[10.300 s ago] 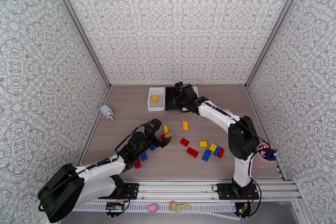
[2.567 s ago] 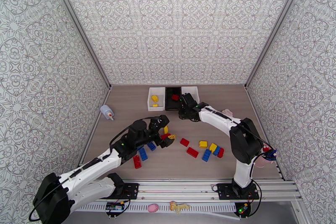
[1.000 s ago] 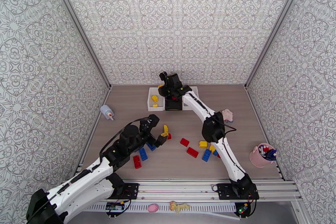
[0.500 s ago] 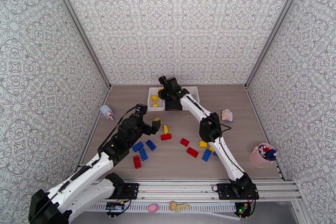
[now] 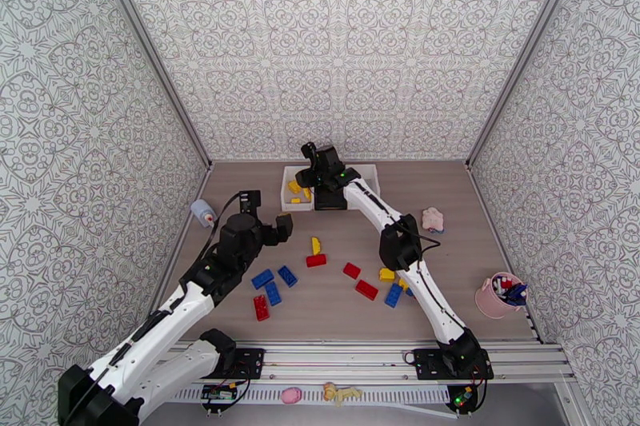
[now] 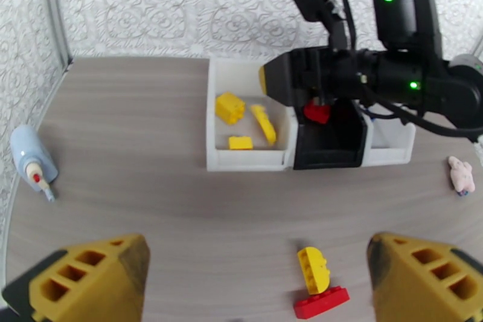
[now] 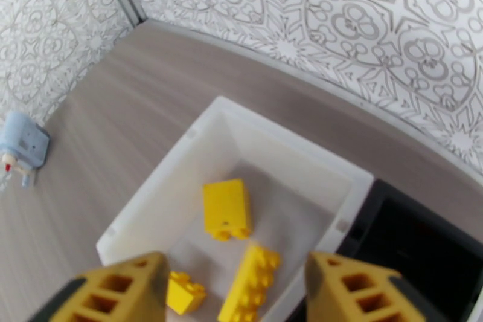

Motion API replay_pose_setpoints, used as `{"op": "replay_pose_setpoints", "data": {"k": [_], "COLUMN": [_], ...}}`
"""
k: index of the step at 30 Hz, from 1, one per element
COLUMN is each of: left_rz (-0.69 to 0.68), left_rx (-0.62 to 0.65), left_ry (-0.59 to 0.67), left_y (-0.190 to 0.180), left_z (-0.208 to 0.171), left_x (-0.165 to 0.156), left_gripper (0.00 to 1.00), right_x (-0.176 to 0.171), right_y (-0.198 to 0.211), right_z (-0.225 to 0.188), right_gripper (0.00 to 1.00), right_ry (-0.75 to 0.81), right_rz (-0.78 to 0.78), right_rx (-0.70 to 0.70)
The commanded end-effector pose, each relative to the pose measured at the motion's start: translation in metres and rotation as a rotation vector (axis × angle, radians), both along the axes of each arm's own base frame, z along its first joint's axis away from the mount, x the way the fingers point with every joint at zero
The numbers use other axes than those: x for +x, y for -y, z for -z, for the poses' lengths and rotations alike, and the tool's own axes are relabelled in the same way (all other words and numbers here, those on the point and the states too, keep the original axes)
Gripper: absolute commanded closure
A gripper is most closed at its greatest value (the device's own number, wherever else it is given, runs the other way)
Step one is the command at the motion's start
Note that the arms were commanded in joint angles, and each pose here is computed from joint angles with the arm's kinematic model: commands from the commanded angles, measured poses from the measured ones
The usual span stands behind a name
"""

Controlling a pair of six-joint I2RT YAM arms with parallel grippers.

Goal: Sort the legos into containers by color

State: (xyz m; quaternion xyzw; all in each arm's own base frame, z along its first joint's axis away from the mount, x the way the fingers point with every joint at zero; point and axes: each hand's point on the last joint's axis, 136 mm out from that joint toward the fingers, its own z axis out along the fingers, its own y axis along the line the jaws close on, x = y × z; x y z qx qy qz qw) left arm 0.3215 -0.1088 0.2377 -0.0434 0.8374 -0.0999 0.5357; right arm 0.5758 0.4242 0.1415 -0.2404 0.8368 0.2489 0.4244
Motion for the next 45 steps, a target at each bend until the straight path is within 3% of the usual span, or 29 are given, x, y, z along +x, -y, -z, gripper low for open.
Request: {"op": "replay_pose_setpoints", "data": {"k": [1,7,13,20,27,38,45], "left_rz": [-0.170,-0.352,-0.463,-0.460,-0.449,-0.446,-0.445], "left_rx": [0.036,-0.028,-0.106,-0.150,-0.193,-0.147,-0.138], "left_ry": [-0.112,-0.317,-0.543,-0.723,-0.845,-0.954,-0.980], "left_y": [-0.029,-0.045,-0.050,-0.046,-0.041,-0.044,-0.042], "left_z": [0.016,0.056,0.100,0.139,0.173,0.213,0.225], "left_x": [-0.004,-0.022,-0.048,-0.067,-0.075,-0.085,-0.084], "left_gripper": [0.00,0.00,0.00,0.01,0.03,0.07,0.21], "right_x": [-0.007,-0.032,-0.072,-0.137,-0.188,-0.192,-0.192], "right_y": [-0.004,0.002,0.022,0.046,0.064,0.077,0.080], "right_z": [-0.047,-0.073,-0.089,-0.096,-0.083,-0.082,-0.082], "right_gripper": [0.28,0.10,0.06,0.02,0.00,0.01,0.01], "right_ry": [0.051,0.054,0.080,0.081,0.116,0.130,0.131], "right_rz": [-0.026,-0.075,-0.109,-0.188,-0.280,-0.253,-0.241], "right_rx": [0.051,0.077,0.104,0.102,-0.018,-0.068,-0.075]}}
